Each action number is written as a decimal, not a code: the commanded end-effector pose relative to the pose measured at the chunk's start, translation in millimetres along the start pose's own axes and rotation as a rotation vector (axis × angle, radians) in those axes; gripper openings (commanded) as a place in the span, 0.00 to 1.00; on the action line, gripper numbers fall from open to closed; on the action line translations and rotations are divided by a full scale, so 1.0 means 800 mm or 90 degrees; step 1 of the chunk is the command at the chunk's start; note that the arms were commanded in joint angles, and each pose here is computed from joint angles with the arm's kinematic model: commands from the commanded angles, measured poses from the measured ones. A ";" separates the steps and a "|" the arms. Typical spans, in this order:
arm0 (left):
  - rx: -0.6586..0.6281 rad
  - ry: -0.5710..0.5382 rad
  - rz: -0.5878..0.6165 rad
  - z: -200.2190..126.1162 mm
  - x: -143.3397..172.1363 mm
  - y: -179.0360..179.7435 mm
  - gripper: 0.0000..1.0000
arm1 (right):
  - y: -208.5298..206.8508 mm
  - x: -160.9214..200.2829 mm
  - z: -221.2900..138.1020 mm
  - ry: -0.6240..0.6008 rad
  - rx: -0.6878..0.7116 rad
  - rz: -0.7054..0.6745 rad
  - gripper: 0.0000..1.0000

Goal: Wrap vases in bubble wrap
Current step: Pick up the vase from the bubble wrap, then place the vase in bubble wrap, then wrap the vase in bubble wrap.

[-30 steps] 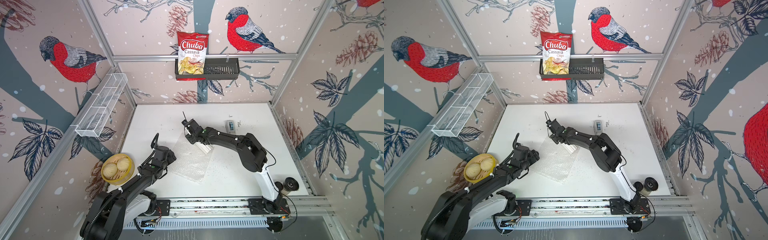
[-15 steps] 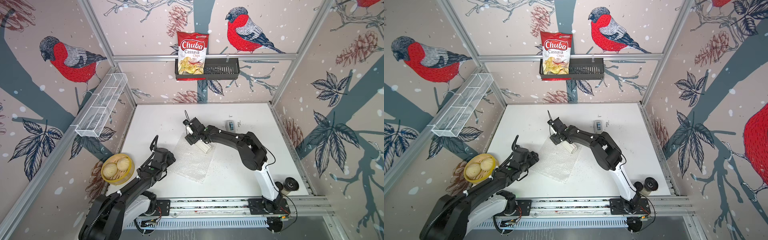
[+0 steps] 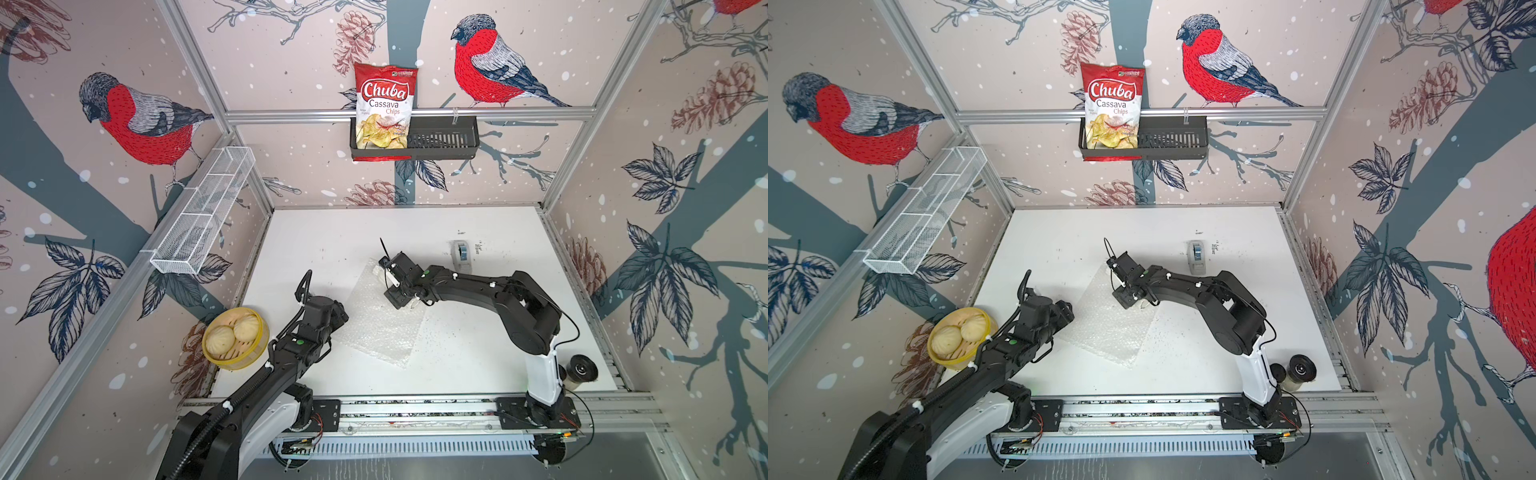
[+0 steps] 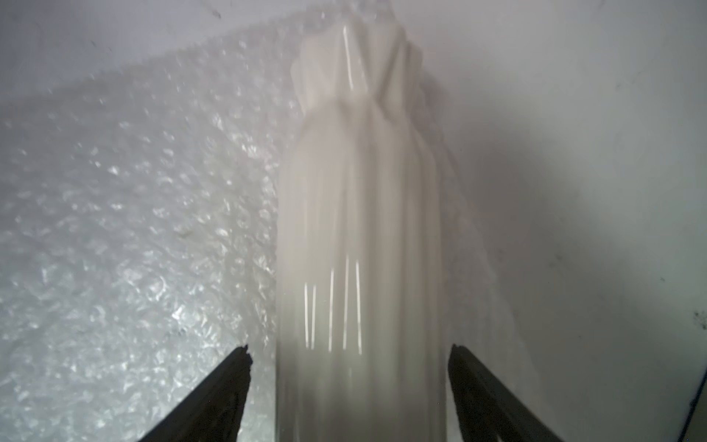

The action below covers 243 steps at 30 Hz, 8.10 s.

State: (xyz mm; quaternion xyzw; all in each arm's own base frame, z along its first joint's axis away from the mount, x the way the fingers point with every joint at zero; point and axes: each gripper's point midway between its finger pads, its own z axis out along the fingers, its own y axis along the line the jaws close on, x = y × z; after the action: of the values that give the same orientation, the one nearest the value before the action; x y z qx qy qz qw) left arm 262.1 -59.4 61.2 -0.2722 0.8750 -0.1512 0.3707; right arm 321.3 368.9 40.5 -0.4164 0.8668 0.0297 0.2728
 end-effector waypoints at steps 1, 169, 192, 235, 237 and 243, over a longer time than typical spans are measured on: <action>-0.009 -0.002 -0.005 0.001 0.002 0.006 0.75 | -0.009 -0.001 0.005 -0.014 0.025 0.013 0.77; -0.030 0.084 0.196 0.152 0.002 -0.149 0.86 | 0.026 0.005 -0.093 -0.170 -0.018 -0.005 0.56; -0.032 0.093 0.170 0.147 0.002 -0.150 0.84 | 0.058 0.003 -0.063 -0.164 0.002 -0.079 0.90; 0.081 -0.028 0.131 0.022 -0.067 -0.129 0.94 | 0.036 0.022 -0.062 -0.136 -0.125 0.055 0.88; 0.080 -0.018 0.136 0.028 -0.065 -0.133 0.94 | 0.030 0.022 -0.064 -0.134 -0.103 0.051 0.90; 0.070 0.024 0.179 0.061 -0.050 -0.155 0.94 | 0.009 0.015 -0.085 -0.154 -0.023 0.049 0.99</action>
State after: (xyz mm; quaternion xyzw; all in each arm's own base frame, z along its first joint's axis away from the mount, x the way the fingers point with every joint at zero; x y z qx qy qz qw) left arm 353.3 -125.9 103.8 -0.1449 0.9043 -0.1410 0.3760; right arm 271.4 355.4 81.2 -0.3899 0.8429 0.1446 0.3414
